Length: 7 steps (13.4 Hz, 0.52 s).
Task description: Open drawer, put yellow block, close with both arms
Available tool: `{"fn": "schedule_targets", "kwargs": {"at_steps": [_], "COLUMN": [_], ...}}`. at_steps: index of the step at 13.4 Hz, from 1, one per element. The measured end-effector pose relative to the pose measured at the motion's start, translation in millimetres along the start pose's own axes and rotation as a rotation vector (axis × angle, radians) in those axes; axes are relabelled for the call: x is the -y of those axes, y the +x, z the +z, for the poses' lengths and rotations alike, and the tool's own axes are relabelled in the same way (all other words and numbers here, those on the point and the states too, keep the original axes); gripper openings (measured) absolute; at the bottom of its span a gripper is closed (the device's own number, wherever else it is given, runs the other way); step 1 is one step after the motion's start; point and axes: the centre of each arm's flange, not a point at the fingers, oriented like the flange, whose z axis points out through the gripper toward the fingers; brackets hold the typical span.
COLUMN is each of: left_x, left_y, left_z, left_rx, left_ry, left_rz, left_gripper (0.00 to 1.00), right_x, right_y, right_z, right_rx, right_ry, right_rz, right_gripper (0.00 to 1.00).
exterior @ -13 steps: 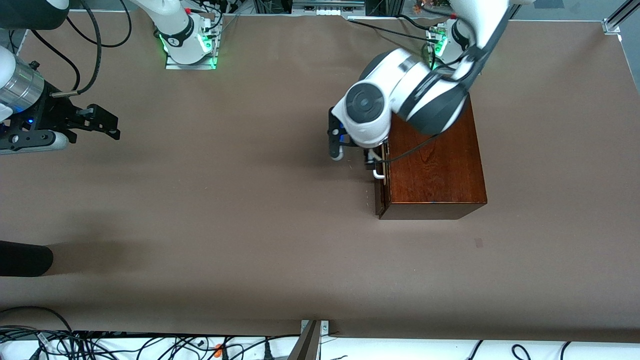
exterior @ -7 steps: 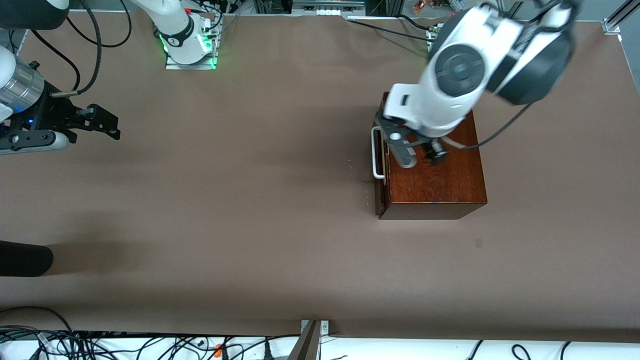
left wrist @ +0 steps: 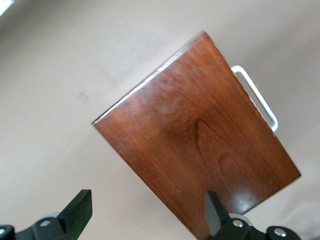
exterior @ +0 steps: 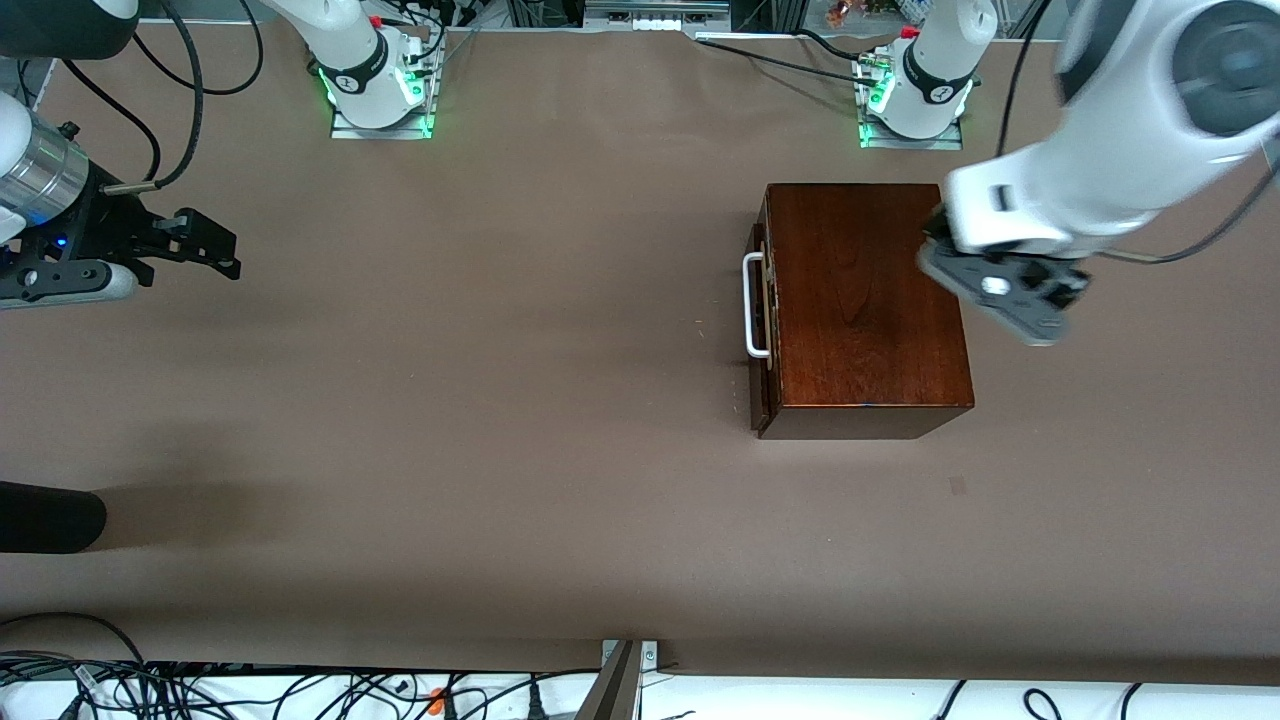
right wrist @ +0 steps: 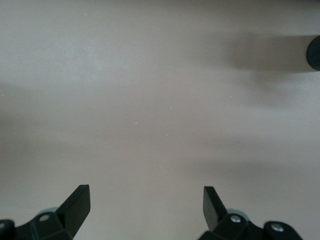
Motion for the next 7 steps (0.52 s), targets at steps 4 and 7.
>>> {"fn": "schedule_targets", "kwargs": {"at_steps": [4, 7], "left_x": [82, 99], "left_y": [-58, -90], "left_z": [18, 35], "left_rx": [-0.125, -0.139], "left_ry": [-0.034, -0.038], "left_rz": [-0.329, -0.449], "left_gripper": [1.0, 1.0], "right_x": [0, 0], "right_y": [0, 0], "right_z": [0, 0], "right_rx": [0.0, 0.0], "right_ry": [0.0, 0.0], "right_rz": [0.0, 0.0], "right_gripper": [1.0, 1.0]}}
